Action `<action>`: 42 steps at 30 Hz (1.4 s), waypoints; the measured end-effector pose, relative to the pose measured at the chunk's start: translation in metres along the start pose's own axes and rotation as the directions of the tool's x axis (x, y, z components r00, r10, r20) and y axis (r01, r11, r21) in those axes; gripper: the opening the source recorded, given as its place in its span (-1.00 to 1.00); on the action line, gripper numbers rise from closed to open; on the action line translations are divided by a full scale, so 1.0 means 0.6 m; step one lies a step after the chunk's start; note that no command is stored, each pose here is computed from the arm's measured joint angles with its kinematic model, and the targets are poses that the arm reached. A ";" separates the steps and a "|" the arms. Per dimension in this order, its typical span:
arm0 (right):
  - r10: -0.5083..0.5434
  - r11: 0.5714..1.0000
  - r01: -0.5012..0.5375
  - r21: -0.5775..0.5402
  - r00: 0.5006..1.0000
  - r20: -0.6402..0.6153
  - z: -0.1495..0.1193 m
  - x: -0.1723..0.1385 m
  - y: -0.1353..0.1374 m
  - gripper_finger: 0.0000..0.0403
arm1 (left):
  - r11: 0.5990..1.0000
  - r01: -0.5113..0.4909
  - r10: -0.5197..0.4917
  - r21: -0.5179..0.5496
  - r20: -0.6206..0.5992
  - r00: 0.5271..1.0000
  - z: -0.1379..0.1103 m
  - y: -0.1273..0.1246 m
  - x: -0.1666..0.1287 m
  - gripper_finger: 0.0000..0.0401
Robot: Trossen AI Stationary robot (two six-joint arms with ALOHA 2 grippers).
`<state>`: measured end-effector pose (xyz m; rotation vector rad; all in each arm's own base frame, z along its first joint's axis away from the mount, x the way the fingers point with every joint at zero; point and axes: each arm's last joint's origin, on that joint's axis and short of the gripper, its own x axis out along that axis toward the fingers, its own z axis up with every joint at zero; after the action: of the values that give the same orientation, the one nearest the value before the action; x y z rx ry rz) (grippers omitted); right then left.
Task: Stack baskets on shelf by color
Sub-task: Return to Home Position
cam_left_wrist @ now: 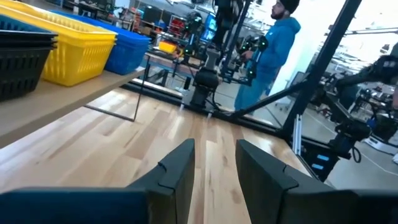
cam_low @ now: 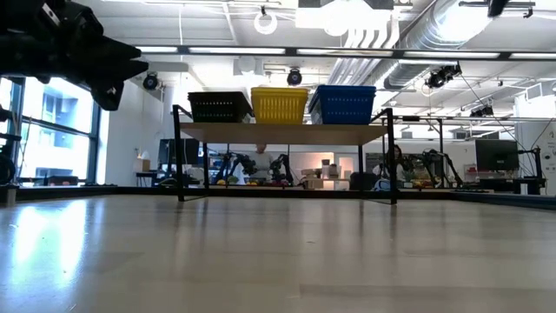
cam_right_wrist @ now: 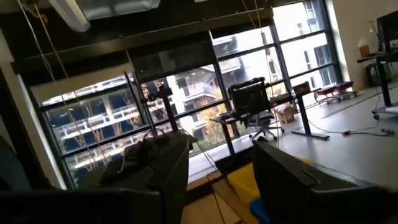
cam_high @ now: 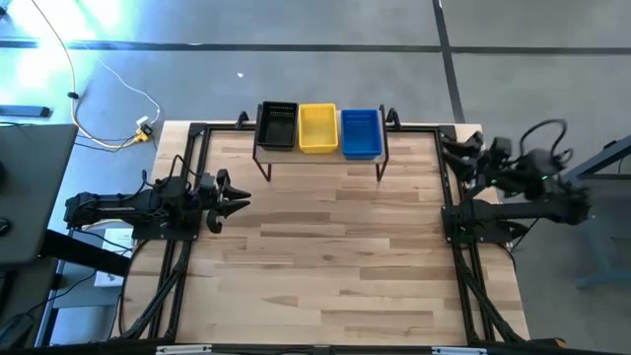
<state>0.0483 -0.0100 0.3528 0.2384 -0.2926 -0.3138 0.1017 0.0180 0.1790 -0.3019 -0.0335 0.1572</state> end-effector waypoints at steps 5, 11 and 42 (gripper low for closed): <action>-0.012 1.000 0.013 0.017 0.998 -0.059 -0.090 -0.005 -0.020 -0.20 | 1.000 -0.003 0.003 0.000 0.001 1.000 0.000 0.000 0.000 -0.47; -0.066 0.995 0.073 0.075 0.993 -0.095 -0.180 -0.013 -0.043 -0.20 | 1.000 -0.003 0.003 0.000 0.002 1.000 0.000 0.000 0.000 -0.47; -0.117 0.987 0.143 0.066 0.945 -0.304 -0.300 -0.008 -0.065 -0.20 | 1.000 -0.009 0.009 0.000 -0.002 1.000 0.000 0.001 0.000 -0.47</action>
<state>0.0909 -0.0115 0.1738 0.3884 0.0108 -0.3905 0.1016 0.0183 0.1786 -0.3019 -0.0297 0.1655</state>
